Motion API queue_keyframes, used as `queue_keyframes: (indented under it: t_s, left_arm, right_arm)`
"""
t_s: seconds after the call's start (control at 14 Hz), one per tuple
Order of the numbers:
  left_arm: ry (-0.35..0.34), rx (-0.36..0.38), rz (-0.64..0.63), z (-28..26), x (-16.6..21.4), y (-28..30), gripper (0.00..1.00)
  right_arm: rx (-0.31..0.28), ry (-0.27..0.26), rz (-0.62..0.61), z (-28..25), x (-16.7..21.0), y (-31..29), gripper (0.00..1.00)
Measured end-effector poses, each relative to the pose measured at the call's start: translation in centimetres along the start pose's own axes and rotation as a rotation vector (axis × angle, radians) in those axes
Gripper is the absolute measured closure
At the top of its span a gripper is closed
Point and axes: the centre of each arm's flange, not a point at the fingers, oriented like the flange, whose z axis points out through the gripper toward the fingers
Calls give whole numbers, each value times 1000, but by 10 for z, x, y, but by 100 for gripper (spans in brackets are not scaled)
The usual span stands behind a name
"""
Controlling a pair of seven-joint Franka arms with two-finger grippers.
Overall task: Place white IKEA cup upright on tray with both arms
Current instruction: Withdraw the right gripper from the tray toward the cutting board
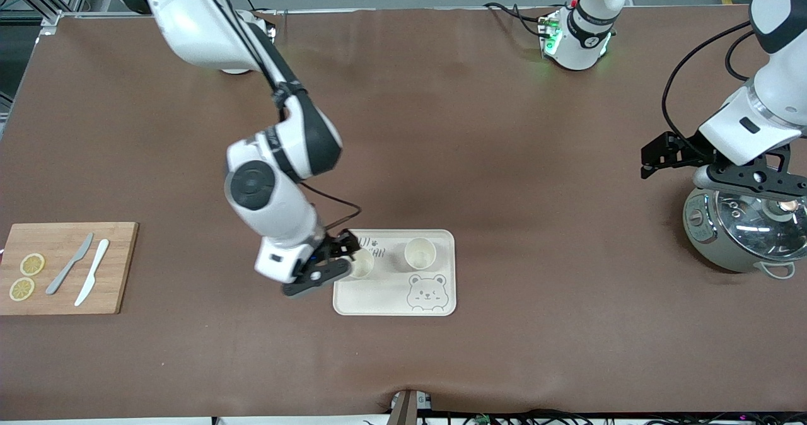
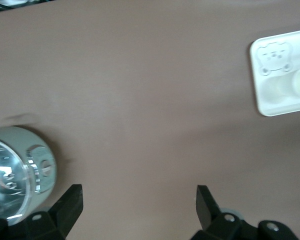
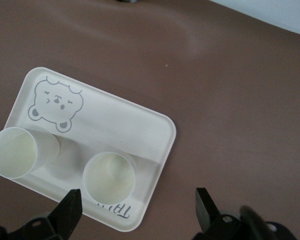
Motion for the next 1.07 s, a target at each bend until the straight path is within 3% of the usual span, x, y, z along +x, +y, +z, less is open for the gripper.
queue_keyframes:
  t_s: [0.64, 1.07]
  left_arm:
    - [-2, 20, 11, 0, 0, 2, 0]
    - [-2, 20, 14, 0, 0, 4, 0]
  right_arm:
    - [-24, -164, 200, -121, -40, 146, 0]
    - [-42, -159, 320, -211, -81, 216, 0]
